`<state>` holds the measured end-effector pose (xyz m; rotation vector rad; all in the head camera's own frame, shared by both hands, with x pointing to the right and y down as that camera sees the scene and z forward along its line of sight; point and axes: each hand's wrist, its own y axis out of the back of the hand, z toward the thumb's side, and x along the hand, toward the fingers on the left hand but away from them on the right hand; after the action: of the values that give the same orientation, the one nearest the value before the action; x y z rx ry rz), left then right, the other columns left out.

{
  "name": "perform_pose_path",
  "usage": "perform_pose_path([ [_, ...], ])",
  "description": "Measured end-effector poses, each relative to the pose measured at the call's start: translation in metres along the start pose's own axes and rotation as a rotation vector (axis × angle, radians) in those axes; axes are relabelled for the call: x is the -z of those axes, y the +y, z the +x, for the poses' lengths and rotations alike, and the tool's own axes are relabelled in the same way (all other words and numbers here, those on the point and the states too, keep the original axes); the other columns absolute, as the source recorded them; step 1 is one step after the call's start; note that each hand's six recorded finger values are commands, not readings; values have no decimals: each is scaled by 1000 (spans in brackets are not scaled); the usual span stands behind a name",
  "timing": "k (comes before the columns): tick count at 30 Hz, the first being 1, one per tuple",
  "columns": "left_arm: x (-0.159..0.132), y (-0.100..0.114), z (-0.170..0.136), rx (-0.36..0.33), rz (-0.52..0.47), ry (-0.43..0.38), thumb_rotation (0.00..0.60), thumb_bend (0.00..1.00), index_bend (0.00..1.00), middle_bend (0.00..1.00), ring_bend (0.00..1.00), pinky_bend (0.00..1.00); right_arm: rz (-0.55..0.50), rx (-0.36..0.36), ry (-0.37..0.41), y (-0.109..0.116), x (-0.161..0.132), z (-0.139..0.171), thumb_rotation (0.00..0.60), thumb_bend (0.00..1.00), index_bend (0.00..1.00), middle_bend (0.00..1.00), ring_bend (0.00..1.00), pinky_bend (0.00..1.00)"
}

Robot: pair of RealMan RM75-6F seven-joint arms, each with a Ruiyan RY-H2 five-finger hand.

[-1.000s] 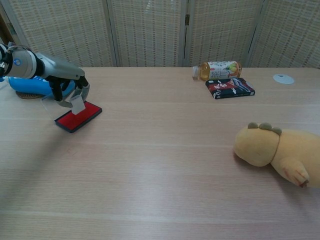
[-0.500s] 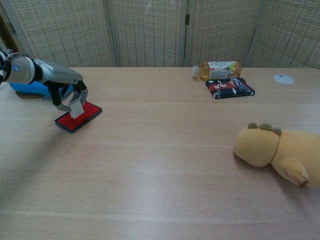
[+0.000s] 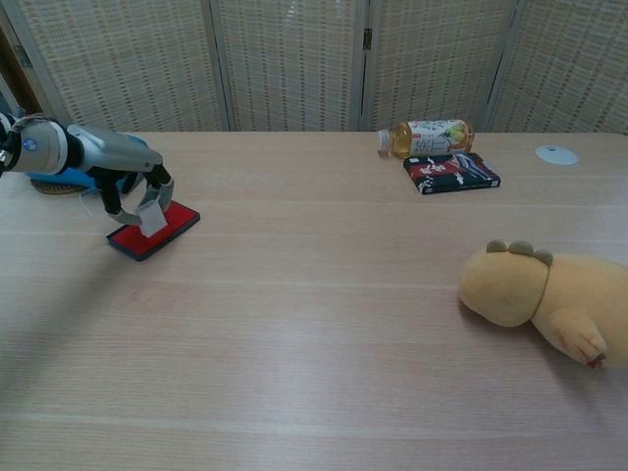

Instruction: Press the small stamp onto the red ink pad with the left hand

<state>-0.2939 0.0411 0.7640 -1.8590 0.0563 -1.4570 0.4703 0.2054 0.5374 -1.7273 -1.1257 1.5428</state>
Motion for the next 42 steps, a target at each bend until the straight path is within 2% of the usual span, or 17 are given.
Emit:
perform_pose_path([
  [16, -3, 6, -10, -40, -2, -20, 600, 328, 649, 501, 278, 403, -3, 12, 25, 3, -5, 6, 600, 192, 0, 0, 0, 0],
  [22, -15, 18, -25, -51, 20, -55, 600, 328, 650, 504, 280, 404, -13, 24, 49, 7, -8, 11, 600, 192, 0, 0, 0, 0],
  [28, -29, 22, -46, -62, 62, -70, 600, 328, 650, 504, 280, 403, -29, -3, 77, 5, -11, 13, 600, 192, 0, 0, 0, 0],
  [34, -35, 15, -67, -89, 71, -26, 600, 327, 649, 504, 280, 404, -39, -42, 113, 0, -15, 15, 600, 191, 0, 0, 0, 0],
  [42, -37, -5, -93, -130, 55, 78, 600, 328, 647, 504, 280, 404, -38, -69, 152, -4, -21, 19, 600, 192, 0, 0, 0, 0],
])
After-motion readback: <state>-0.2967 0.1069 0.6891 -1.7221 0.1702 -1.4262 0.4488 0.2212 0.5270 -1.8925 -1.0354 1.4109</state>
